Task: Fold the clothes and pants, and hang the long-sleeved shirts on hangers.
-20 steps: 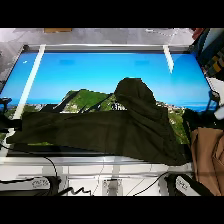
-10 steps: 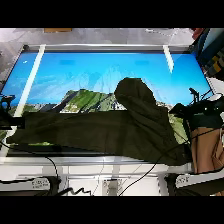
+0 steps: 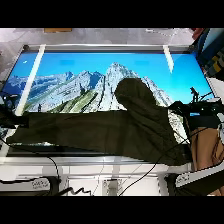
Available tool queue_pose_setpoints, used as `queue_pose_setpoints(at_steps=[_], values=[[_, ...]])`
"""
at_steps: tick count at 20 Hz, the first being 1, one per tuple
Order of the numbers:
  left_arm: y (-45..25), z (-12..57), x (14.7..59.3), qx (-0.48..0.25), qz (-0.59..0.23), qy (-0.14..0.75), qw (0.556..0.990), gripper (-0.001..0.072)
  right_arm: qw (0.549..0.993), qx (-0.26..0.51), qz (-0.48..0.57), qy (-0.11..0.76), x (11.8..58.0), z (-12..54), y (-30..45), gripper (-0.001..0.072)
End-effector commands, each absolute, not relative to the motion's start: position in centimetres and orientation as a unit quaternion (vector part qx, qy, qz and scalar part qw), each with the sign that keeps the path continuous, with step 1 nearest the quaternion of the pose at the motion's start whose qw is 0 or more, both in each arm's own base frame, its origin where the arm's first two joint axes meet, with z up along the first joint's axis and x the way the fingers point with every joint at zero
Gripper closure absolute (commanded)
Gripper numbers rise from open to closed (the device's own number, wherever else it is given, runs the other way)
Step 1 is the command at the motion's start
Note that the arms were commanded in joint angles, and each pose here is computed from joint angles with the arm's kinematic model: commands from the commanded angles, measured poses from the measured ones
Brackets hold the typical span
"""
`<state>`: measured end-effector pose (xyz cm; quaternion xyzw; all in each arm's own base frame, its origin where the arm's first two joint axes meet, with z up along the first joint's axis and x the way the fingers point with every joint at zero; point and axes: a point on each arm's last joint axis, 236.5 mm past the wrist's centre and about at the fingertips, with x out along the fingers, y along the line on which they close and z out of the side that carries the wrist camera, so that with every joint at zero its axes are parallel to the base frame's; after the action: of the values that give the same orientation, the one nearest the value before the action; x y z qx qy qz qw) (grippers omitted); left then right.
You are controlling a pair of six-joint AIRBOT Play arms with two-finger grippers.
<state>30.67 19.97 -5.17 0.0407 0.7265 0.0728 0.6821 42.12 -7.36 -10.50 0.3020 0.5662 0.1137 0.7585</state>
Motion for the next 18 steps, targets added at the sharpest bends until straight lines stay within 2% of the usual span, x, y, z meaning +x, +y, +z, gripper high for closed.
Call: queue_pose_setpoints(at_steps=[1,7,10,11,13,18], values=[[19.0,-5.1,31.3,0.053,0.062,0.726,0.683,0.0104,0.753,0.29,0.156,0.569,42.0,-11.1,-5.6,0.0154],[17.0,-5.1,32.4,0.075,0.041,0.724,0.684,0.0104,0.727,0.234,0.27,0.586,39.9,-11.1,-1.3,0.017],[15.0,-5.1,33.4,0.097,0.02,0.721,0.685,0.0104,0.732,0.22,0.282,0.58,40.4,-10.8,-0.6,0.0557],[14.2,-5.1,33.7,0.105,0.012,0.72,0.686,0.0104,0.734,0.217,0.283,0.577,40.6,-10.5,-0.7,0.0621],[12.5,-5.1,34.7,0.126,-0.005,0.712,0.69,0.0104,0.744,0.207,0.285,0.568,41.1,-9.2,-0.9,0.0668],[8.1,-4.6,38.6,0.144,-0.01,0.667,0.731,0.0104,0.795,0.148,0.283,0.515,42.0,-1.7,-1.4,0.0669]])
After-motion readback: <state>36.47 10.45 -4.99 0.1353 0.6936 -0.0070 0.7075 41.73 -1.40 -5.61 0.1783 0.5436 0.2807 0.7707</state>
